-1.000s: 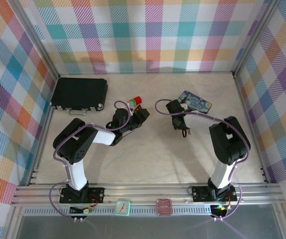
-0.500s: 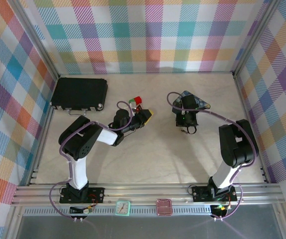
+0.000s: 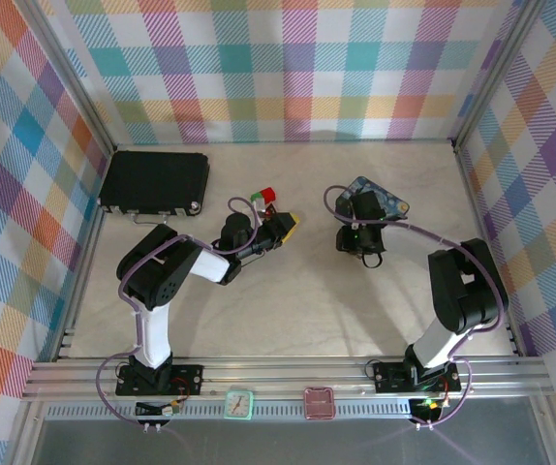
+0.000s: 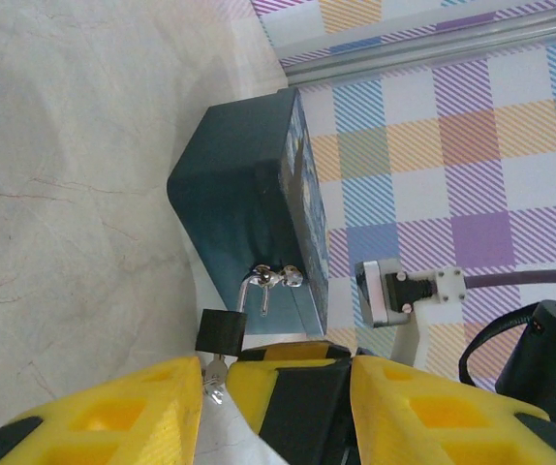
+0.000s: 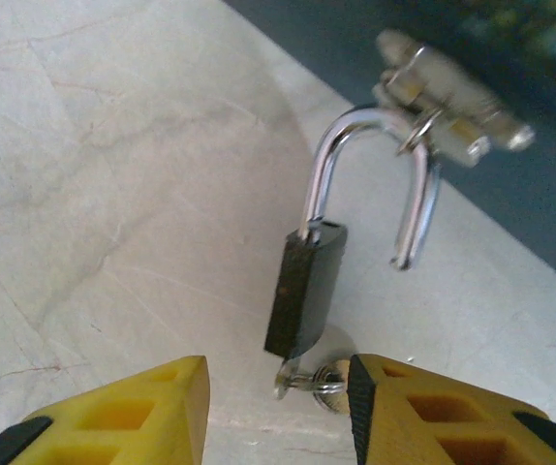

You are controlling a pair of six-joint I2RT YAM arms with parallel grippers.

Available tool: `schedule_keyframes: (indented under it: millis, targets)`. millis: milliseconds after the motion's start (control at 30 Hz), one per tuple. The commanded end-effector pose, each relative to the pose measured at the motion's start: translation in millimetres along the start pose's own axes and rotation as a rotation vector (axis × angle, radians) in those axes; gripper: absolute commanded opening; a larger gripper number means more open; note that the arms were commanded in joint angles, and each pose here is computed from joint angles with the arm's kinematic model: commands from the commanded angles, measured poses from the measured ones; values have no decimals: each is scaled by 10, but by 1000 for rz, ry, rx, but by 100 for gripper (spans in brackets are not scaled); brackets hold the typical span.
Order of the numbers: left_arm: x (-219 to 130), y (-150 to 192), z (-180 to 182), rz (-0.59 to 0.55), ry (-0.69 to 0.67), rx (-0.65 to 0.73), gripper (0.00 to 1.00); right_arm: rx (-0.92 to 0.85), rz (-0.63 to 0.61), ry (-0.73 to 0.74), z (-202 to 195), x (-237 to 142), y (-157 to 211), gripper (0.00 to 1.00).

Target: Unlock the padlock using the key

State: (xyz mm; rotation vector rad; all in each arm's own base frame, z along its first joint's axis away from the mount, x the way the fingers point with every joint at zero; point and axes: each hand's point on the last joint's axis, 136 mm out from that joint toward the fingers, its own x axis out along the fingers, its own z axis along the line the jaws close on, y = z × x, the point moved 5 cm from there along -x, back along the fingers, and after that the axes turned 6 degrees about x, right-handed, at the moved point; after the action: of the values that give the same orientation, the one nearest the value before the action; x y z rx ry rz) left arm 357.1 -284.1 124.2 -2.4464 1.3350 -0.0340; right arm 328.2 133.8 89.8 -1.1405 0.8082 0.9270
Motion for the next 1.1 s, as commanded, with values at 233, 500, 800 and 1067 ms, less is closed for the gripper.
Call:
schedule_keyframes:
  millis: [233, 500, 800, 1067]
  targets:
    - [35, -27, -182, 6, 58, 23, 44, 58, -56, 173, -130, 73, 34, 26]
    - [46, -53, -239, 3, 71, 30, 44, -32, -38, 176, -85, 22, -113, 10]
    - [25, -59, -272, 0, 87, 34, 44, -129, 42, 143, -49, 45, -157, 17]
    - [-16, -75, -337, -2, 84, 46, 44, -114, 48, 151, -51, 114, -202, 18]
